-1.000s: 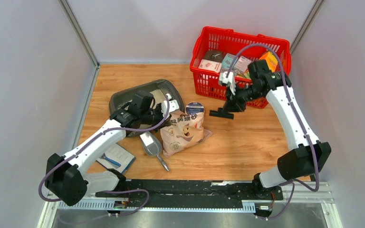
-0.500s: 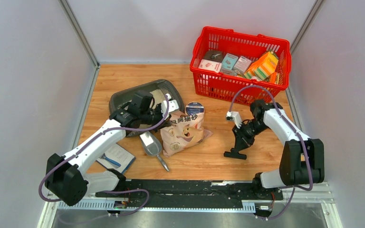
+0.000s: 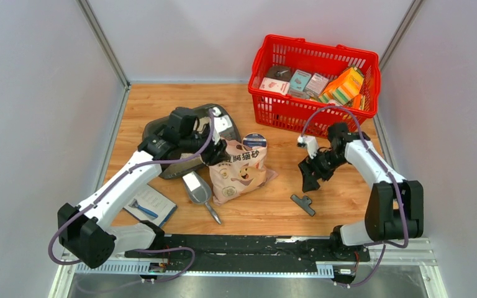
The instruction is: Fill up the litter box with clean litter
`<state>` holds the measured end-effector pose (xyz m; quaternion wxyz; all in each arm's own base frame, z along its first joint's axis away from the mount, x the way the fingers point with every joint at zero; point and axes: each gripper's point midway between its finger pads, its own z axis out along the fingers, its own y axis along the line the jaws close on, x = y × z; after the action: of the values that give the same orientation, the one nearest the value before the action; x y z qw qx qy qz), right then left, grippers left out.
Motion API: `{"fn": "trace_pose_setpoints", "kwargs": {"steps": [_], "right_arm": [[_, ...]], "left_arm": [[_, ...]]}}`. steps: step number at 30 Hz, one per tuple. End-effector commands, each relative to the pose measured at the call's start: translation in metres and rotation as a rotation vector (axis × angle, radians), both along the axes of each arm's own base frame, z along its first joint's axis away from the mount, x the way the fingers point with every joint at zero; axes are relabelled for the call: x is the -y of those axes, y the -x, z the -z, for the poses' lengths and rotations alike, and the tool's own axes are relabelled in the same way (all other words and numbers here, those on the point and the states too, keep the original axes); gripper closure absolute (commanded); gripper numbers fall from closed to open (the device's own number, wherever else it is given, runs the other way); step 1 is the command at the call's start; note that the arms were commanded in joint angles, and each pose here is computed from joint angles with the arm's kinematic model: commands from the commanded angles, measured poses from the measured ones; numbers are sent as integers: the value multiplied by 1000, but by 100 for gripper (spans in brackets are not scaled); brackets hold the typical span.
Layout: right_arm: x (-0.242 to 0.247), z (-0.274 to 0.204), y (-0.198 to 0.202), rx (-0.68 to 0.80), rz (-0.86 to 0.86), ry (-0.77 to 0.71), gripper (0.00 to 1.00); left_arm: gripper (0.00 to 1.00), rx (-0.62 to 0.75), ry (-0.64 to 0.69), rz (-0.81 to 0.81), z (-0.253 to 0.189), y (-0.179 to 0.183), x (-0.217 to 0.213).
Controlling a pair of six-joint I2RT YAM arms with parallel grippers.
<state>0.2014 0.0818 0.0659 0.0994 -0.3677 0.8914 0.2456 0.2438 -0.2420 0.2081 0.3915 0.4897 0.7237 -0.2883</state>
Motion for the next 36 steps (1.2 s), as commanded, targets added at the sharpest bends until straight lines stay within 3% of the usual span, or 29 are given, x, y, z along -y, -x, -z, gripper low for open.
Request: {"fn": "trace_pose_setpoints", "kwargs": {"steps": [1, 5, 7, 16, 18, 19, 22, 24, 28, 30, 32, 36], "right_arm": [[-26, -77, -22, 142, 45, -163, 0], [-49, -130, -41, 223, 124, -246, 0], [-58, -153, -50, 276, 139, -313, 0], [-62, -215, -84, 430, 138, -341, 0], [-63, -220, -88, 456, 129, -350, 0], [-64, -222, -90, 464, 126, -356, 0], [-67, -220, -90, 453, 113, -374, 0], [-69, -219, -91, 443, 108, -379, 0], [-73, -224, -95, 457, 95, -383, 0], [-74, -226, -97, 459, 89, -384, 0], [-76, -228, -95, 456, 75, -384, 0], [-80, -228, -96, 456, 43, -373, 0]], "left_arm": [[44, 47, 135, -167, -67, -30, -2], [36, 9, 139, -396, -71, -74, -36], [35, -63, 120, -428, -55, -82, -43], [35, -382, 83, -222, -6, -57, -27], [38, -395, 77, -220, -1, -57, -27], [47, -391, 74, -217, 0, -59, -27], [58, -395, 82, -169, -4, -55, -23], [59, -404, 94, -126, -10, -49, -20], [33, -351, 39, -225, -4, -60, -33], [31, -305, -6, -309, 5, -71, -45], [30, -309, -18, -294, 8, -67, -47], [32, -426, -6, -243, 21, -55, -38]]}}
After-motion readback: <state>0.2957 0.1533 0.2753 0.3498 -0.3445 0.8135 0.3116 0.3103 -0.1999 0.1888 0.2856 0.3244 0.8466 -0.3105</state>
